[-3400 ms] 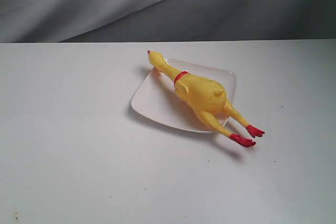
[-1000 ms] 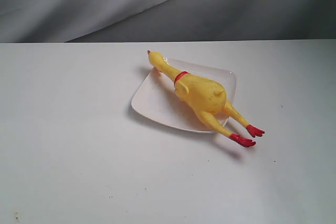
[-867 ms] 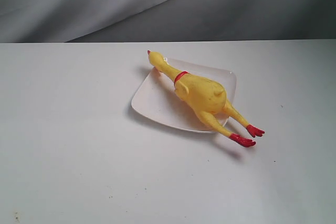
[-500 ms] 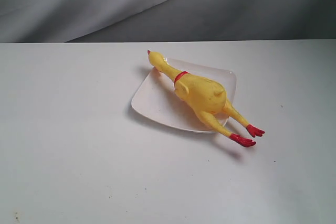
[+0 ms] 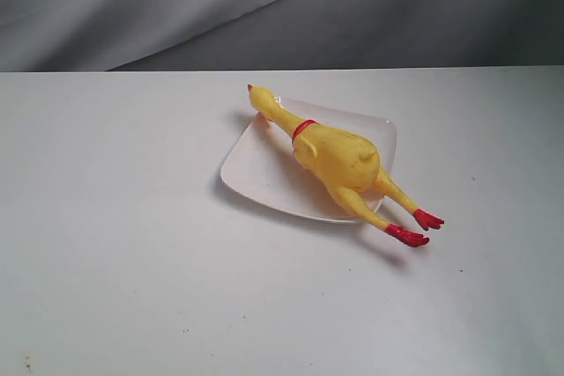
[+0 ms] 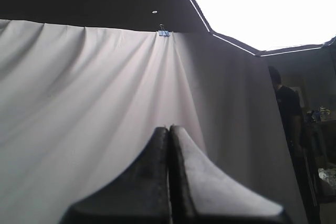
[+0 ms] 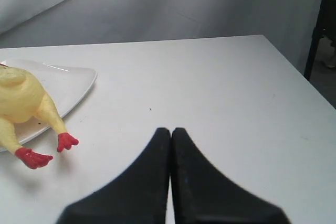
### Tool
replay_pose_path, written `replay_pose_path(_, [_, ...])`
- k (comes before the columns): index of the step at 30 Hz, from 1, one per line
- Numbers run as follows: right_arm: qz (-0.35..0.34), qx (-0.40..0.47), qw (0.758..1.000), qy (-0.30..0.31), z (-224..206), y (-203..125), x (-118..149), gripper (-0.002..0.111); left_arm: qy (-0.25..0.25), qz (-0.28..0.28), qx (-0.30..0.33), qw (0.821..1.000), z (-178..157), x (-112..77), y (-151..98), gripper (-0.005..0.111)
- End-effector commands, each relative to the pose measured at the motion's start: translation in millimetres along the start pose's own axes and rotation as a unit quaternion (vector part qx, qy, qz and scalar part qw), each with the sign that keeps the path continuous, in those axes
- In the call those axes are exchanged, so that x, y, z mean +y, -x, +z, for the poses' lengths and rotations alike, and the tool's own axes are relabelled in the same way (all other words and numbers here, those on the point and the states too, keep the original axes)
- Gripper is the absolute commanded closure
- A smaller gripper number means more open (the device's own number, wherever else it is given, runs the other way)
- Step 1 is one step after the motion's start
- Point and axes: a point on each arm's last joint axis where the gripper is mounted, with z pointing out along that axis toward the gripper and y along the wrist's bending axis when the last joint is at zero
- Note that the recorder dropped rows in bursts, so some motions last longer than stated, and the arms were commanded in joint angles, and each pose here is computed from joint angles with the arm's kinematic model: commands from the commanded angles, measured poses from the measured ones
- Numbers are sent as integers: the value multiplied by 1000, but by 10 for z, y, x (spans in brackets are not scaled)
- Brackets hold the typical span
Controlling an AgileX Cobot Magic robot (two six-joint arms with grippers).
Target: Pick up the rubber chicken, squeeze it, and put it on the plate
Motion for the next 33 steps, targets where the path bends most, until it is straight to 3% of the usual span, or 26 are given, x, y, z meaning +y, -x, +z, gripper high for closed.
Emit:
replay_pose_path(1, [-6, 3, 1000, -6, 0, -16, -9, 108, -1, -5, 2, 1000, -3, -3, -19, 107])
replay_pose_path(25, [1, 4, 1000, -5, 0, -18, -6, 108, 3, -4, 3, 1000, -3, -2, -20, 107])
replay_pose_path(27, [1, 4, 1000, -5, 0, -18, -6, 108, 38, 15, -8, 999, -66, 7, 17, 107])
replay_pose_path(30, [1, 4, 1000, -5, 0, -18, -6, 108, 134, 73, -28, 988, -199, -18, 91, 107])
replay_pose_path(33, [1, 4, 1000, -5, 0, -18, -6, 108, 182, 106, -28, 977, -197, -41, 131, 107])
